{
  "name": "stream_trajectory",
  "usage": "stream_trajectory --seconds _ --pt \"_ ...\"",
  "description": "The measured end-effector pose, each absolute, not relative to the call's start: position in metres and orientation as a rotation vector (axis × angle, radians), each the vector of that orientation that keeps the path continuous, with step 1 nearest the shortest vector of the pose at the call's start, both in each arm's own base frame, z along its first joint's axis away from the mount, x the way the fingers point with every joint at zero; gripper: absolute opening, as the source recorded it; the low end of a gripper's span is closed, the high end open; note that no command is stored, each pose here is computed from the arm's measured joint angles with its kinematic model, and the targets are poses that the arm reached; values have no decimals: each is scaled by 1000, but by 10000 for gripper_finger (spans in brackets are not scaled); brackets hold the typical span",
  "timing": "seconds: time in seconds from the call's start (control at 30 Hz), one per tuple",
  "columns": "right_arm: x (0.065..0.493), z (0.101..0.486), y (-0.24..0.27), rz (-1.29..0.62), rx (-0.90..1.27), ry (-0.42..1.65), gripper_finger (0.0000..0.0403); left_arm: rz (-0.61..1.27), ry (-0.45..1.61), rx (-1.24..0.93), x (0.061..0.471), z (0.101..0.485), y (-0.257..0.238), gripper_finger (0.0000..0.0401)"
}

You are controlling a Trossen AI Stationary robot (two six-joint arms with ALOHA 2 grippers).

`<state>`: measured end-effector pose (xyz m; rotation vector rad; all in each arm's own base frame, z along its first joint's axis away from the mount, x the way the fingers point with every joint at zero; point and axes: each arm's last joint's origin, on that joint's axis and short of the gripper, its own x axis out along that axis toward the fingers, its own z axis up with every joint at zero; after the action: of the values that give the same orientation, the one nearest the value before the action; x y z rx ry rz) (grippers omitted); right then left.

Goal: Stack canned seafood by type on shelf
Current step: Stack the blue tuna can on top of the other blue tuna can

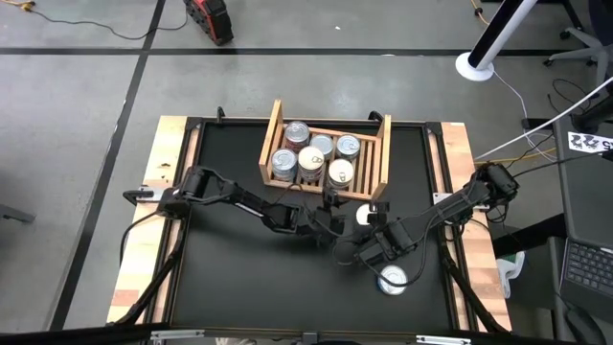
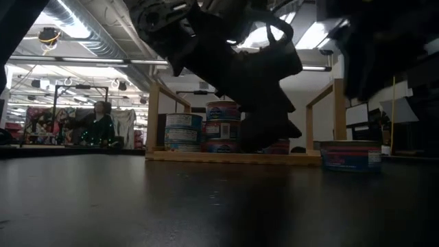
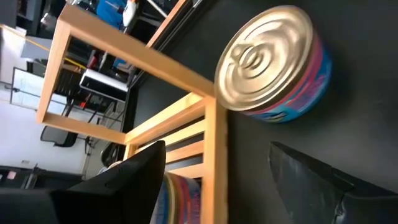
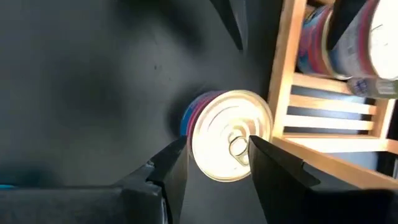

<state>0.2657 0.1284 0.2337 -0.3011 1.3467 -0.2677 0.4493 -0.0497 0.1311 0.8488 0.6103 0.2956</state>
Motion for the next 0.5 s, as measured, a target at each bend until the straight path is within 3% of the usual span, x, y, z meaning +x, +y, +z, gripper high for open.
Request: stream_trajectory --seconds 0.5 --pt "244 170 119 -232 -286 1433 166 282 598 838 448 131 -59 280"
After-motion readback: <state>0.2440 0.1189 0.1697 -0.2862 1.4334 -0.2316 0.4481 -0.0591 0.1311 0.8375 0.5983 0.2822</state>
